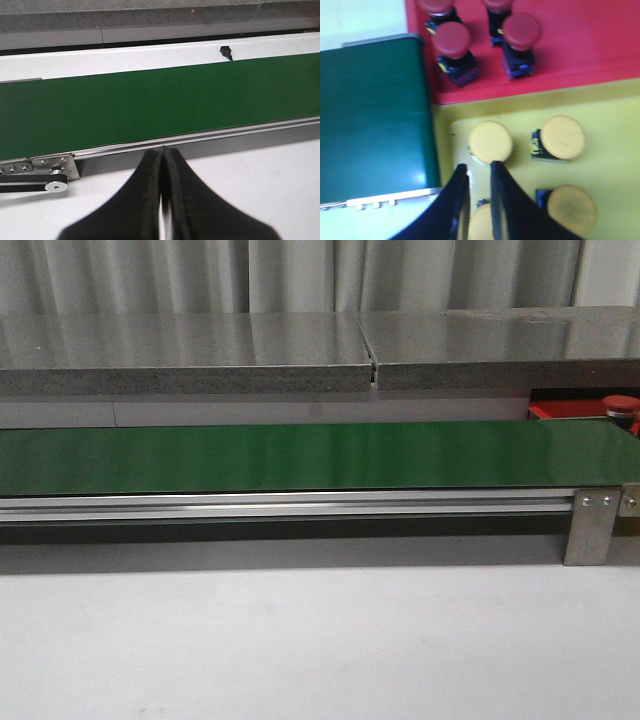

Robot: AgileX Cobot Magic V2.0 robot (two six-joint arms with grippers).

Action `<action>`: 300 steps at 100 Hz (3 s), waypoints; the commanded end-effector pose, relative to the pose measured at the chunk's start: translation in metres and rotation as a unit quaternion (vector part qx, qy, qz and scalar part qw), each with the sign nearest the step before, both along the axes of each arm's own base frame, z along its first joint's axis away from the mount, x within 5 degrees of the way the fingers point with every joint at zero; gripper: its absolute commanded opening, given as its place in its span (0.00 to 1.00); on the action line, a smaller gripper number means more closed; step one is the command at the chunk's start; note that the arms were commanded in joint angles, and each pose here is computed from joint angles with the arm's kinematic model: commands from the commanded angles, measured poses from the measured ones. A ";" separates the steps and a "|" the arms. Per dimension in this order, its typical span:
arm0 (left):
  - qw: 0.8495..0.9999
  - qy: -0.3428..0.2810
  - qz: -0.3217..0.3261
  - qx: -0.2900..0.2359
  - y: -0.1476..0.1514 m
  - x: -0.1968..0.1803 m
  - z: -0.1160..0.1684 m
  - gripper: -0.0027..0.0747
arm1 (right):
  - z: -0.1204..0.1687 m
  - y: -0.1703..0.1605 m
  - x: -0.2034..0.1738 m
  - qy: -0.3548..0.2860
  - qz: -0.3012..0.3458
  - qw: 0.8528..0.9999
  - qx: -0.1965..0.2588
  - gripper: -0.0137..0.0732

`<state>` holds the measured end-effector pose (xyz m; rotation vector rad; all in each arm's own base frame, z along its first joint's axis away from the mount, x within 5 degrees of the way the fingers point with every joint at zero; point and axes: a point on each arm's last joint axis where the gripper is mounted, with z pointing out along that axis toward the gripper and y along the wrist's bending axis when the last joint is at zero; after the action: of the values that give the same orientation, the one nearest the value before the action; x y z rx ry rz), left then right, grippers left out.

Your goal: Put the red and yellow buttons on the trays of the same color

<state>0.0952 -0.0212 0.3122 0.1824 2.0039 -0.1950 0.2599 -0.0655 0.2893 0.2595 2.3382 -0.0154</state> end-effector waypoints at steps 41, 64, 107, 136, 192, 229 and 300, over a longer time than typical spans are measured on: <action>0.999 -0.044 0.004 -0.014 0.000 0.002 0.015 0.01 | 0.043 0.078 -0.009 -0.103 0.143 0.984 -0.015 0.08; 0.999 -0.044 0.004 -0.014 0.000 0.002 0.015 0.01 | 0.052 0.084 -0.030 -0.156 0.150 0.976 -0.022 0.08; 0.999 -0.044 0.004 -0.014 0.000 0.002 0.015 0.01 | 0.038 0.075 -0.087 -0.272 0.124 0.952 -0.065 0.08; 0.999 -0.044 0.004 -0.014 0.000 0.002 0.015 0.01 | 0.019 0.071 -0.129 -0.344 0.103 0.931 -0.069 0.08; 0.999 -0.044 0.004 -0.014 0.000 0.002 0.015 0.01 | -0.036 0.066 -0.180 -0.409 0.076 0.908 -0.057 0.08; 0.999 -0.044 0.004 -0.014 0.000 0.002 0.015 0.01 | -0.068 0.063 -0.196 -0.438 0.050 0.895 -0.064 0.08; 0.999 -0.044 0.004 -0.014 0.000 0.002 0.015 0.01 | -0.075 0.063 -0.206 -0.446 0.049 0.890 -0.075 0.08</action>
<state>0.0952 -0.0212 0.3122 0.1824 2.0039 -0.1950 0.0566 -0.0022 0.2038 0.0455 1.5113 -0.0123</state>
